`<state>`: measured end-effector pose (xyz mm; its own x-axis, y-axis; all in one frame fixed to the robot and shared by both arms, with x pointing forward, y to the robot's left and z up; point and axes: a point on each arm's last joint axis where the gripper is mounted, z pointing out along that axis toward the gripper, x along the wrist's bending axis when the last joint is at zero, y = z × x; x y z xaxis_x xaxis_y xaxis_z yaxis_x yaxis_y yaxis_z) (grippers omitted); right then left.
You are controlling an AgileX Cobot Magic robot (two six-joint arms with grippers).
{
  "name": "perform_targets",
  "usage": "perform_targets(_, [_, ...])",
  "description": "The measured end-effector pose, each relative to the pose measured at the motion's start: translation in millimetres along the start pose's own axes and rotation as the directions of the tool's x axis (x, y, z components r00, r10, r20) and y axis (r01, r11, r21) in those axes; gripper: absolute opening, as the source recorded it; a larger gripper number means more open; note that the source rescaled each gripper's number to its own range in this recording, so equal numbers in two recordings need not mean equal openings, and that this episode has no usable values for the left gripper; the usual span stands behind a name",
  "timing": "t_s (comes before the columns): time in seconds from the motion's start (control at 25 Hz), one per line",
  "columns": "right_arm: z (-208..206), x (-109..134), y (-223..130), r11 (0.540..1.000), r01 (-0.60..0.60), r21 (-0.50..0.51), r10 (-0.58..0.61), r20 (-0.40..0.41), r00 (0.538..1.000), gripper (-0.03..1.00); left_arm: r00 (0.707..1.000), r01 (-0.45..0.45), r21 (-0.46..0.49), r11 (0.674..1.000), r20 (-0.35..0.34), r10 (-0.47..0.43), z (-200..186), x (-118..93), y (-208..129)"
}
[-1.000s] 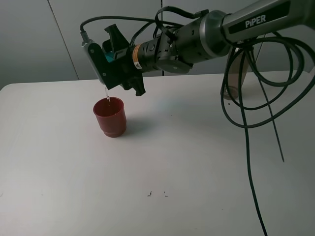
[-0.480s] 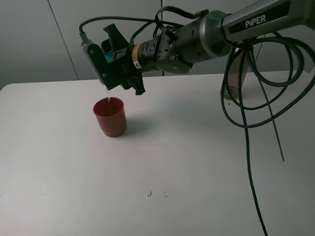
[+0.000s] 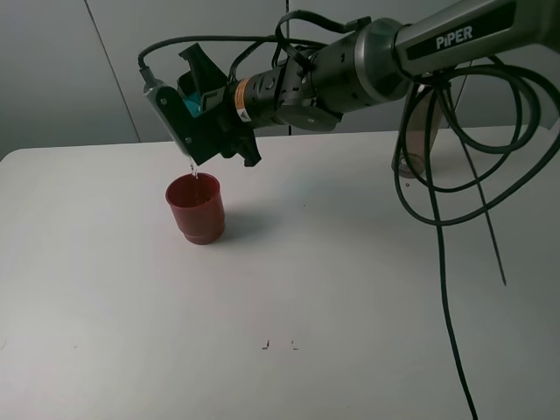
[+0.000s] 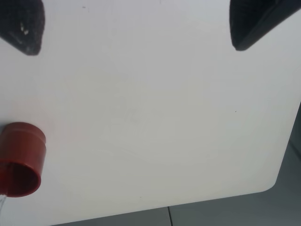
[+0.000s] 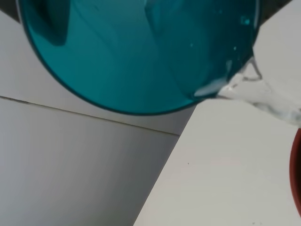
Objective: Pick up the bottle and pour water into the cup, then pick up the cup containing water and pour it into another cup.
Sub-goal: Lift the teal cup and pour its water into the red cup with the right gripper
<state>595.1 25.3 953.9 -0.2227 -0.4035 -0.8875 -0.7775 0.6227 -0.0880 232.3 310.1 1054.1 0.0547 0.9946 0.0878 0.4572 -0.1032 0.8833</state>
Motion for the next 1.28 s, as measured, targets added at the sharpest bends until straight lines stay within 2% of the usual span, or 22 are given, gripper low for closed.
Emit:
perform_targets(0.72, [0.1, -0.5, 1.1, 0.989, 0.145, -0.004, -0.145, 0.005, 0.989, 0.11, 1.000, 0.000, 0.000, 1.000, 0.000, 0.000, 0.0, 0.0, 0.0])
perform_targets(1.28, [0.1, -0.7, 1.1, 0.978, 0.210, -0.004, -0.210, 0.007, 0.978, 0.11, 1.000, 0.007, 0.000, 1.000, 0.000, -0.007, 0.0, 0.0, 0.0])
